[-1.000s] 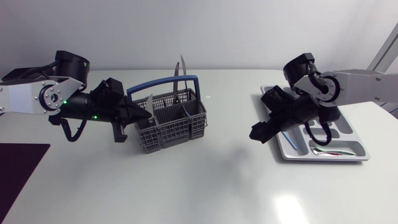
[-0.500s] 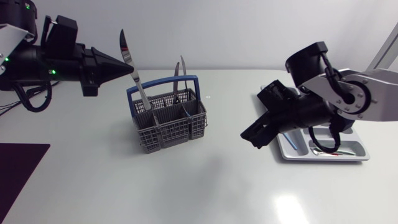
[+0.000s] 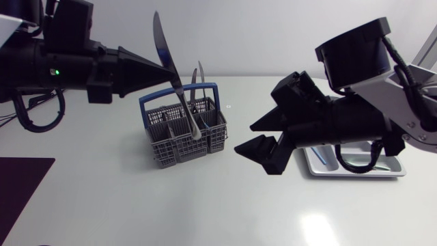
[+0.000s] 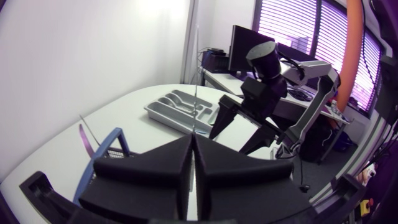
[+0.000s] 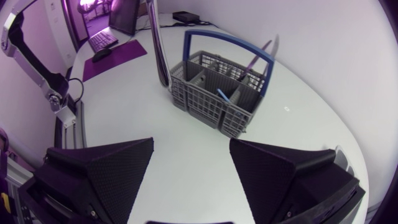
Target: Unload the cutlery basket into the drawer organizer.
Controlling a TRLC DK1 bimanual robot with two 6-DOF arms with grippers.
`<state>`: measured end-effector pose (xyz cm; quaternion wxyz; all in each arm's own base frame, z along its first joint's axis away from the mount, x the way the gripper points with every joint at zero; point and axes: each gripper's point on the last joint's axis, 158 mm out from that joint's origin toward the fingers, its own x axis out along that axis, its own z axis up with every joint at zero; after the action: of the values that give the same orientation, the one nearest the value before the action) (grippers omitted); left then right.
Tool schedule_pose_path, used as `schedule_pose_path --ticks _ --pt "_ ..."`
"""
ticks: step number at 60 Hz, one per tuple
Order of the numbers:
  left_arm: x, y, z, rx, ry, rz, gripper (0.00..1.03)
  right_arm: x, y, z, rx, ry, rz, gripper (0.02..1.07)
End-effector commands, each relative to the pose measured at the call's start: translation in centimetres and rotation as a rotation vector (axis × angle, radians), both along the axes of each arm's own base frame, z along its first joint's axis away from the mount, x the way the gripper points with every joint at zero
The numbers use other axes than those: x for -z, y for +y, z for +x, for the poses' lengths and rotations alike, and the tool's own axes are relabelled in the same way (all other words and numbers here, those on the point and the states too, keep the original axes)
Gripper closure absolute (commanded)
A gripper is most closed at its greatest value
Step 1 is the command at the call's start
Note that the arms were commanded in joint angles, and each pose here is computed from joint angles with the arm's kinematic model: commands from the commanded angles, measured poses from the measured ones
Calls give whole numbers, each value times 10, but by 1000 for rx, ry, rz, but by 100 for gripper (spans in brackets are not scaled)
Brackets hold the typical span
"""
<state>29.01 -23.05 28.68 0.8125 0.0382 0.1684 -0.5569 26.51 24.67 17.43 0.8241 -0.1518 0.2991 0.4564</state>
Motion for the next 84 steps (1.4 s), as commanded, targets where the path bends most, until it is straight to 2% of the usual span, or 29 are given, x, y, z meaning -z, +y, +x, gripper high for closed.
schedule_pose_path --ticks 1,10,23,31,35,44,45,46,49,51,60,63,67,68,71,73,74,76,80,84 --pt "9 -14 -20 69 47 -20 100 -3 14 -5 -34 26 35 18" --pt "17 -28 -41 145 69 -22 100 -11 32 -21 -141 69 93 18" --pt "18 -46 -63 227 98 -30 100 -16 51 -36 -247 112 123 20" --pt "18 -51 -67 243 112 -31 100 -17 58 -49 -301 130 140 36" --pt "20 -55 -70 256 124 -27 100 -15 60 -55 -322 133 138 47" --pt "21 -58 -73 263 143 -28 100 -16 62 -67 -368 150 161 81" --pt "21 -58 -74 263 146 -28 100 -15 62 -68 -371 152 159 90" --pt "21 -58 -74 265 147 -28 100 -14 62 -69 -372 153 159 93" --pt "22 -58 -75 263 153 -28 100 -13 61 -72 -379 159 162 96" --pt "21 -58 -75 264 155 -30 100 -13 61 -73 -383 156 164 102" --pt "20 -58 -81 282 184 -43 98 -8 61 -83 -397 164 150 102" --pt "20 -57 -81 282 187 -42 92 -7 61 -84 -396 166 150 102" --pt "19 -56 -83 283 184 -41 77 -7 60 -85 -395 166 151 102" --pt "19 -55 -83 278 182 -41 68 -6 59 -85 -391 167 150 102" --pt "18 -51 -80 264 182 -42 55 -6 57 -86 -387 164 152 102" --pt "17 -47 -78 249 181 -42 39 -6 55 -85 -379 162 151 102" --pt "17 -47 -78 250 180 -41 38 -7 53 -84 -374 160 151 102" --pt "19 -42 -73 226 166 -32 25 -6 50 -82 -360 157 148 102" --pt "22 -32 -64 182 145 -21 14 -7 41 -78 -328 151 148 102" --pt "31 -24 -56 134 108 21 11 -7 28 -68 -277 142 147 102"
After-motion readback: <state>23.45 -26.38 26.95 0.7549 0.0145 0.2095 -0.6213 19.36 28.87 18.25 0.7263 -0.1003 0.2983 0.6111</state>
